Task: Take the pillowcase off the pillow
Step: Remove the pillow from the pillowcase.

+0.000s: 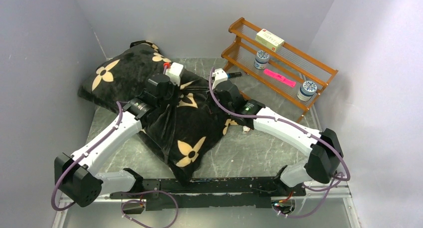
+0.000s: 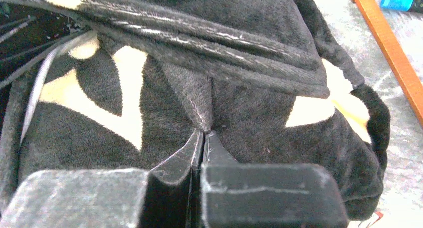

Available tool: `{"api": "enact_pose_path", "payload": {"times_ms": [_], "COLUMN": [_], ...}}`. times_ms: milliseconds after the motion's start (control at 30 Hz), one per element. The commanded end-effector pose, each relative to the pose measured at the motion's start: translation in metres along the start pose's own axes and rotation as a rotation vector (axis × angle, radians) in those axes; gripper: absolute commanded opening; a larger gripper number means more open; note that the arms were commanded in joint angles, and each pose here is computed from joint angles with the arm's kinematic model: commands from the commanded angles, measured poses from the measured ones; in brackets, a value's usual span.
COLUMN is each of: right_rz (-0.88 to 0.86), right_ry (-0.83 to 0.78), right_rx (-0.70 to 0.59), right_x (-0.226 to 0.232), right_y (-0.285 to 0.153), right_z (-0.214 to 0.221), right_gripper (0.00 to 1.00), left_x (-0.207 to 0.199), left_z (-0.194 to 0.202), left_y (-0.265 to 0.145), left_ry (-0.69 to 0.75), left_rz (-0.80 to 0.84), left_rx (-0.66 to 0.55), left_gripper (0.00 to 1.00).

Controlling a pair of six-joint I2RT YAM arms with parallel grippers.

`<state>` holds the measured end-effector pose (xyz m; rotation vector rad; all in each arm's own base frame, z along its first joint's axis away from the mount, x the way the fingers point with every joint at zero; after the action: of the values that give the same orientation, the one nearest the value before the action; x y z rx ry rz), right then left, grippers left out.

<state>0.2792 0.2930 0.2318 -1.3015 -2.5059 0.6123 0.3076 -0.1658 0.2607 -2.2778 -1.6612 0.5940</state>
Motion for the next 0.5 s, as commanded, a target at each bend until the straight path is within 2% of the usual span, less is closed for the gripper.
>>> {"api": "enact_pose_path", "payload": {"times_ms": [0,133,367,467], "right_rz": [0.102,0.141,0.204,0.156], "right_ry": [-0.061,-0.058,-0.014,0.001], "right_rx": [0.156,0.183,0.212,0.196], "right_x": [-0.024,-0.033,-0.047,-0.041], "right_y": [-0.027,-0.037,-0.052,-0.054], "right_z": [0.041,0.057,0.089,0.085], "right_gripper": [0.0,0.0,0.0,0.0], "left_x": [0.02,0.024,0.022,0.018], "left_z": [-0.025,-0.029,-0.019,-0.015], "left_y": [-0.013,-0.018,-0.005,-0.002], "left_ry": [-0.034,-0.047,-0.04,-0.034], "left_rz": [-0.09,-0.099,-0.1,-0.071], "left_rx": [-0.13,-0.157,-0.092,-0.076], "left_gripper": [0.05,0.05,0.05,0.05]}}
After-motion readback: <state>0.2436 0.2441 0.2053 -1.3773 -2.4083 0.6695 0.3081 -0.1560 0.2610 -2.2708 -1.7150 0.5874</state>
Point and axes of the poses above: each gripper's point midway between its finger pads, its own y axis out along the fingers, its own x axis along the line the jaws close on, z = x × y, the point moved 4 cm from there along -y, back along the fingers, and after that the axes turned 12 degrees about -y, right-handed, at the moved point
